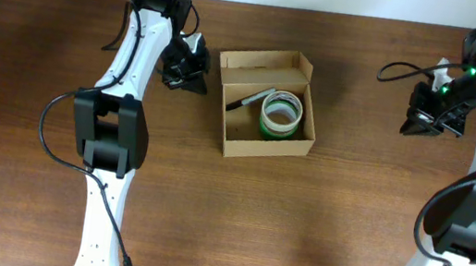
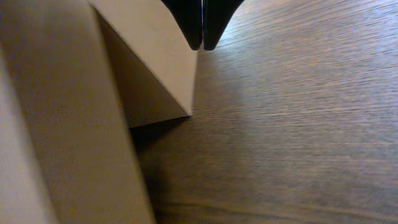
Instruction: Pack container
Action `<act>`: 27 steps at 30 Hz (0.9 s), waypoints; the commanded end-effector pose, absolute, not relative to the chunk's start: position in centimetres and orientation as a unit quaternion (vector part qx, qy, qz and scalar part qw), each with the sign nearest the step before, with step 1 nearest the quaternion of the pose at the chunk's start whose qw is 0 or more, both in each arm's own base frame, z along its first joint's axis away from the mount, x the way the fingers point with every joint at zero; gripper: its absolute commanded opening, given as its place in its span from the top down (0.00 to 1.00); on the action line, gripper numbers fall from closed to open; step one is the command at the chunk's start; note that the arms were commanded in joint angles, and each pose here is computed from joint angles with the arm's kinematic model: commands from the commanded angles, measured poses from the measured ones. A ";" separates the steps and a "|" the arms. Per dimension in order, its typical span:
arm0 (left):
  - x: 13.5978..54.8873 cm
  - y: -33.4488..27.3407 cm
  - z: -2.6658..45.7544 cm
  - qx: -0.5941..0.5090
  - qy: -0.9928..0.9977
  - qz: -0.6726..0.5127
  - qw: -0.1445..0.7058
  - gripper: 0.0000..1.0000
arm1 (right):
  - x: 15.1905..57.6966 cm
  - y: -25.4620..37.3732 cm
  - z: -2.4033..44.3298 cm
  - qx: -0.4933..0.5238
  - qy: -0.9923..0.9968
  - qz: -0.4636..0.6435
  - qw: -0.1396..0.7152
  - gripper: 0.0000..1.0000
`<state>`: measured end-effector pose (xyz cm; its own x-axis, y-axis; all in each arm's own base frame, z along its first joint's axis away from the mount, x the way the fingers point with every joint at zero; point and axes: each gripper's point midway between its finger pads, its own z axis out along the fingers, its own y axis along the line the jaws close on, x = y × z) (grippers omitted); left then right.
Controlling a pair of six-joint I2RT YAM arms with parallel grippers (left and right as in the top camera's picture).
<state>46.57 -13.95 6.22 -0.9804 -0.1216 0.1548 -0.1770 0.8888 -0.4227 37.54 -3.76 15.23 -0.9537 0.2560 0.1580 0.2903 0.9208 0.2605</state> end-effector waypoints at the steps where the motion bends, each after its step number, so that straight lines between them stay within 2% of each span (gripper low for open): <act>1: 46.9 -14.7 7.5 0.093 -0.963 0.247 0.057 0.98 | 38.0 -2.6 13.9 -0.115 -0.972 -0.191 0.076 0.96; 9: 47.9 -14.8 7.5 0.109 -0.961 0.251 0.041 0.98 | 39.1 0.3 11.0 -0.089 -0.948 -0.285 0.107 0.96; 18: 49.5 -15.0 7.0 0.133 -0.957 0.257 0.022 0.98 | 39.6 3.6 9.4 -0.036 -0.945 -0.303 0.117 0.96; 24: 49.5 -15.5 6.3 0.136 -0.952 0.272 0.031 0.98 | 42.1 4.4 8.4 -0.007 -0.954 -0.293 0.065 0.96; 27: 49.4 -15.8 6.1 0.136 -0.949 0.281 0.038 0.98 | 43.7 4.0 7.9 -0.024 -0.959 -0.279 0.037 0.96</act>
